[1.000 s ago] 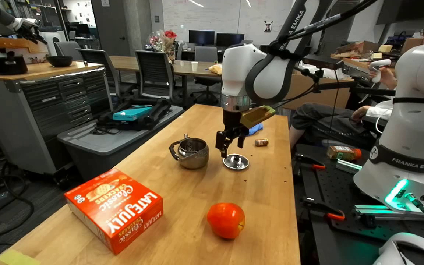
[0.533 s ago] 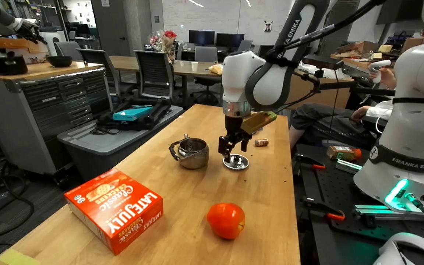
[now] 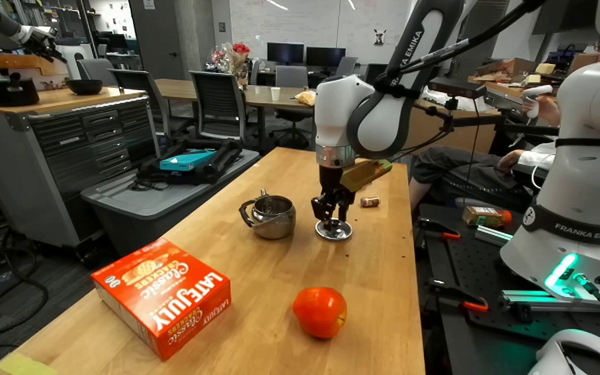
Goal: Put the silver lid on the silver pot
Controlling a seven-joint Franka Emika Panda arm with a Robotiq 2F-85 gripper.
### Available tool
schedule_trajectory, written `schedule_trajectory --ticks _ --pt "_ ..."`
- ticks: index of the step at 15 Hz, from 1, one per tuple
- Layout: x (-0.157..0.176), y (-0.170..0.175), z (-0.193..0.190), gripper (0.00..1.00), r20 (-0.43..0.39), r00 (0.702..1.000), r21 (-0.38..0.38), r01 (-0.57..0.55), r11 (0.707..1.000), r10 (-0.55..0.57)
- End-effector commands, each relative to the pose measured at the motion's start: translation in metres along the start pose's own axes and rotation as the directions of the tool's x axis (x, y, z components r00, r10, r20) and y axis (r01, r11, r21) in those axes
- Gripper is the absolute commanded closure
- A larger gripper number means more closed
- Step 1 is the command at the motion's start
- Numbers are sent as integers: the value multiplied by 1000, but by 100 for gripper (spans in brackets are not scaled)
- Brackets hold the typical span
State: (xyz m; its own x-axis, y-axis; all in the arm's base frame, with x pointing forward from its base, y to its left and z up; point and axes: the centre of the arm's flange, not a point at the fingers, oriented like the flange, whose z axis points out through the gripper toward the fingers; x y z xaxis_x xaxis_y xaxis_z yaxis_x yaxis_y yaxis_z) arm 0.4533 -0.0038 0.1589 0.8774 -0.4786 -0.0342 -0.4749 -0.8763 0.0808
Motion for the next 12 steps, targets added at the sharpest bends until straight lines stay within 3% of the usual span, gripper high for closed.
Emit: schedule_trajectory --ticks 1,4,6,12 --pt "6 -4 0 74 -7 999 -13 -34 999 33" --pt "6 -4 -1 94 -6 999 -9 -46 999 45" --pt "5 -5 -5 89 1 999 0 -46 999 46" --pt "5 -5 -23 92 -15 999 33 -49 998 49"
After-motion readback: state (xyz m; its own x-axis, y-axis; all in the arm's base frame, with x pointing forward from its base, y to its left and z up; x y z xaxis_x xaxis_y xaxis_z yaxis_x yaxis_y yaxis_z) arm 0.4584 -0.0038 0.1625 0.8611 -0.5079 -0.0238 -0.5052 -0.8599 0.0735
